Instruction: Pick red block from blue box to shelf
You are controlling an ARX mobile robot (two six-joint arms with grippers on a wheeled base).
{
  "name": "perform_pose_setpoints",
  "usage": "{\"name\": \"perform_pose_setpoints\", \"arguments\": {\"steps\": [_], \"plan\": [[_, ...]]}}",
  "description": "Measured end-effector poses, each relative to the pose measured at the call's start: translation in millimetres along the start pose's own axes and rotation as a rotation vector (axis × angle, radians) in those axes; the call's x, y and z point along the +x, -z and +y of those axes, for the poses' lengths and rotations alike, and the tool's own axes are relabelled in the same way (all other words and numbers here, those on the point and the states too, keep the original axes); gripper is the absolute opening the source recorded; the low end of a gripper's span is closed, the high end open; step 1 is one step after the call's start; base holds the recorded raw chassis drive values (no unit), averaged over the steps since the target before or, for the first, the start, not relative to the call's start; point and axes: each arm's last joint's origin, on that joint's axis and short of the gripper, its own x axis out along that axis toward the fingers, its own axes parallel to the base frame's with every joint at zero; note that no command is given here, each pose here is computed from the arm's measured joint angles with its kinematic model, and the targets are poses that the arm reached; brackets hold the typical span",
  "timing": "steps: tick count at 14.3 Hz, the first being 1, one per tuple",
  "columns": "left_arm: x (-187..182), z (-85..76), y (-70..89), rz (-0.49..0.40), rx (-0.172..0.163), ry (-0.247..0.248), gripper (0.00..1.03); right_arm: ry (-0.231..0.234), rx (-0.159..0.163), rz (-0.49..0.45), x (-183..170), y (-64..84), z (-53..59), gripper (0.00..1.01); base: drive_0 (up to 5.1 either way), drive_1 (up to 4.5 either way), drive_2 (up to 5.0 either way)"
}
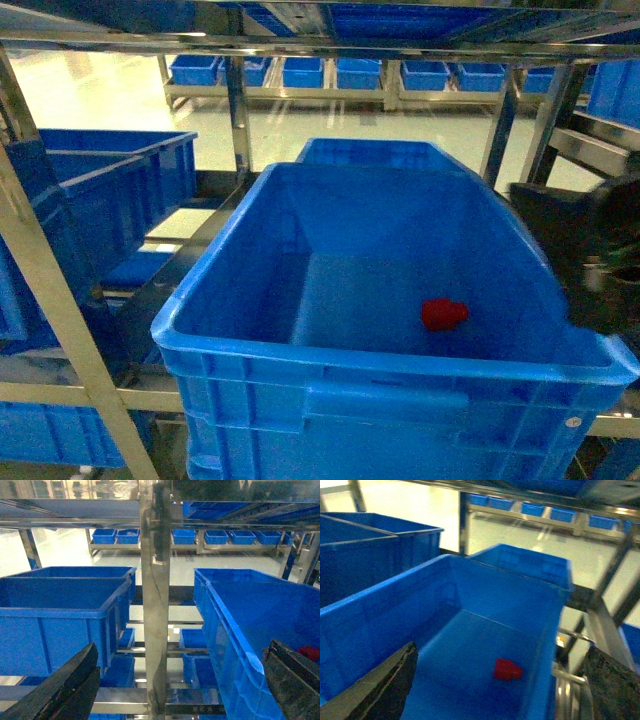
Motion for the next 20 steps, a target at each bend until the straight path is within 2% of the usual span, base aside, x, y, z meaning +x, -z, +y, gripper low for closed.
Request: {"name": "perform_pose_setpoints", "arguments": {"steps": [1, 2, 3, 4, 5, 7, 8, 9, 10, 13, 14, 15, 16, 20], "plan": [[0, 0.0, 0.2, 0.001, 0.0, 0.0, 0.98, 0.071, 0.009, 0.018, -19, -3.9, -5.5, 0.98, 0.0, 0.0, 0.0], [0, 0.0, 0.2, 0.001, 0.0, 0.0, 0.98, 0.124, 0.014, 0.037, -35, -8.2, -4.1, 0.98, 0.0, 0.0, 0.0], [0, 0.0, 0.1, 0.0, 0.0, 0.0, 0.98, 0.17, 0.029, 0.065, -50, -11.4, -3.3, 0.98, 0.0, 0.0, 0.0], [0, 0.0, 0.2, 0.001, 0.0, 0.0, 0.98, 0.239, 0.053, 0.103, -68, -9.1, -6.1, 0.98, 0.0, 0.0, 0.0], [0, 0.0, 0.2, 0.001, 0.0, 0.0, 0.98, 0.355, 0.065, 0.136, -95, -3.9, -10.0, 0.98, 0.0, 0.0, 0.0], [0, 0.0, 0.1, 0.0, 0.0, 0.001, 0.98, 0.419, 0.065, 0.101, -120, -11.0, -13.3, 0.98, 0.0, 0.0, 0.0], [0, 0.0, 0.2, 0.001, 0.0, 0.0, 0.98, 0.471, 0.074, 0.088, -138, -13.2, -18.3, 0.98, 0.0, 0.0, 0.0], [0, 0.0, 0.2, 0.001, 0.0, 0.0, 0.98, 0.498, 0.081, 0.097, -148, -12.1, -19.7, 0.98, 0.0, 0.0, 0.0], [0, 0.0, 0.1, 0.0, 0.0, 0.0, 0.98, 0.506, 0.081, 0.091, -154, -10.4, -17.8, 0.98, 0.0, 0.0, 0.0], [0, 0.0, 0.1, 0.0, 0.0, 0.0, 0.98, 0.471, 0.051, 0.076, -152, -7.7, -8.0, 0.98, 0.0, 0.0, 0.0], [0, 0.0, 0.1, 0.0, 0.0, 0.0, 0.98, 0.436, 0.056, -0.057, -152, -4.6, -8.3, 0.86, 0.0, 0.0, 0.0], [0, 0.0, 0.2, 0.001, 0.0, 0.0, 0.98, 0.418, 0.062, -0.105, -154, 0.7, -6.7, 0.75, 0.0, 0.0, 0.0], [0, 0.0, 0.2, 0.001, 0.0, 0.0, 0.98, 0.414, 0.063, -0.108, -154, 1.6, -6.4, 0.7, 0.0, 0.0, 0.0], [0, 0.0, 0.2, 0.001, 0.0, 0.0, 0.98, 0.409, 0.069, -0.107, -156, 12.4, -4.2, 0.19, 0.0, 0.0, 0.0]]}}
